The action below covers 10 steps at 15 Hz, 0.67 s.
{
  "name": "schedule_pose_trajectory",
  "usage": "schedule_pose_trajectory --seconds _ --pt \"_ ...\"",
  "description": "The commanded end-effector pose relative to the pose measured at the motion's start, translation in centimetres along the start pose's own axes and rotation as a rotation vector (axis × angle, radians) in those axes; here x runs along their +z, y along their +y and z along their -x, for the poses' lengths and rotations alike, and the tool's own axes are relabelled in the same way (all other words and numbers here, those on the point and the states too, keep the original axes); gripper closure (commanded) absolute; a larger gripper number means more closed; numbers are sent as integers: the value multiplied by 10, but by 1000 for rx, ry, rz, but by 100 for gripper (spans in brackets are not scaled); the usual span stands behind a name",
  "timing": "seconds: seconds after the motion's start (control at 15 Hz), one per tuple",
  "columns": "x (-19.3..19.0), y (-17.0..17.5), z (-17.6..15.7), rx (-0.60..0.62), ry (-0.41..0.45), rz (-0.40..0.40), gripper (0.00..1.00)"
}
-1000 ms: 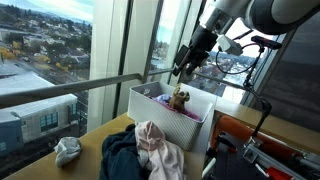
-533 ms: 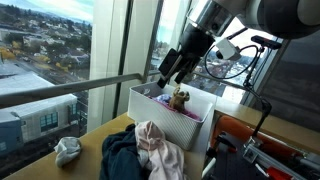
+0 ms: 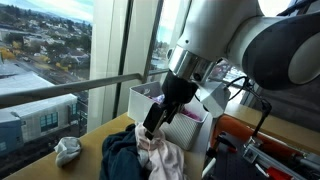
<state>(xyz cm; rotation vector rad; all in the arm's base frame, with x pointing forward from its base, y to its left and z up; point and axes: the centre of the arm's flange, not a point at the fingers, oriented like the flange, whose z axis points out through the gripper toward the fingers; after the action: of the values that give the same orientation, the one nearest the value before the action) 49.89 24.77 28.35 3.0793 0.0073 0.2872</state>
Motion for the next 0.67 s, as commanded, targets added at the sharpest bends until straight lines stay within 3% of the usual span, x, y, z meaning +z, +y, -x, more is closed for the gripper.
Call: schedule_pose_trajectory --seconds 0.0,0.6 --pt "52 -22 2 -8 -31 9 0" --pt "204 -26 46 -12 -173 41 0"
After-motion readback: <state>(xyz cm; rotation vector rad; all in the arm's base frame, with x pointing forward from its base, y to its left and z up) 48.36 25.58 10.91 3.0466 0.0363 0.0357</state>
